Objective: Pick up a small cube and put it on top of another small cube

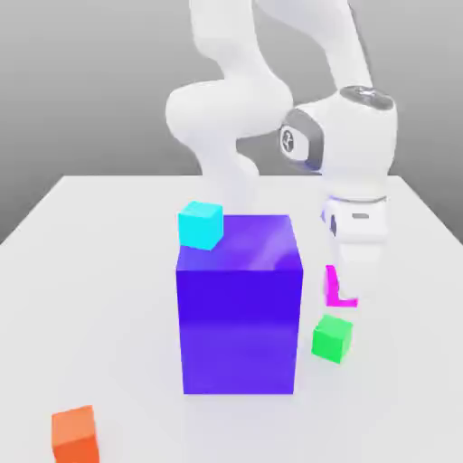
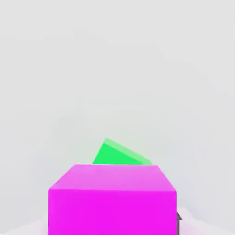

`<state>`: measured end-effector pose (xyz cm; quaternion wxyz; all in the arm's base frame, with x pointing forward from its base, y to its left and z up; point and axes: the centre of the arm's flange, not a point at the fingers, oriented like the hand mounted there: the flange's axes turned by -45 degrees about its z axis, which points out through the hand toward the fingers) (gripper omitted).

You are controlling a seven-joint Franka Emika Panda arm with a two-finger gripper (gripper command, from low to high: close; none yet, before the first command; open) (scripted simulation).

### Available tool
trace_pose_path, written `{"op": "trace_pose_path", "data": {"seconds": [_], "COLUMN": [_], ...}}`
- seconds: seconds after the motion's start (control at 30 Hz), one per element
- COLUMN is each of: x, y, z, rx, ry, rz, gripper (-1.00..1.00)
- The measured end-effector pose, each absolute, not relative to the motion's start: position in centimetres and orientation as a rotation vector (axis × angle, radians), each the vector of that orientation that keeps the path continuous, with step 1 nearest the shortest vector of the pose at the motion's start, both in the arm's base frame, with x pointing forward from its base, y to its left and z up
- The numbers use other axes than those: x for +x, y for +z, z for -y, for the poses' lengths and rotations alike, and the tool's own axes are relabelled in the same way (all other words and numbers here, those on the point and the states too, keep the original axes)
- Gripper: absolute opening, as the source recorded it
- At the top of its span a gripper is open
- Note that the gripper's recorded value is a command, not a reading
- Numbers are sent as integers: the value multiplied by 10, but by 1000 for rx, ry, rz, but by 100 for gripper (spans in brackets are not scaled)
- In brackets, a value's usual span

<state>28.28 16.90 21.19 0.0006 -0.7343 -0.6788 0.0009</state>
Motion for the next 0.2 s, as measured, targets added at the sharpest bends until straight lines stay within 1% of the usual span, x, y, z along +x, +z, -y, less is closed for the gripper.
{"op": "trace_pose_path", "data": {"seconds": [0.1, 0.13, 0.2], "x": [282, 281, 282], "y": [187, 181, 181], "z": [-168, -168, -167], "rx": [-2308, -2308, -2310], "ry": [2, 2, 2], "rz": [2130, 2130, 2128], "gripper": [-100, 100, 100]}}
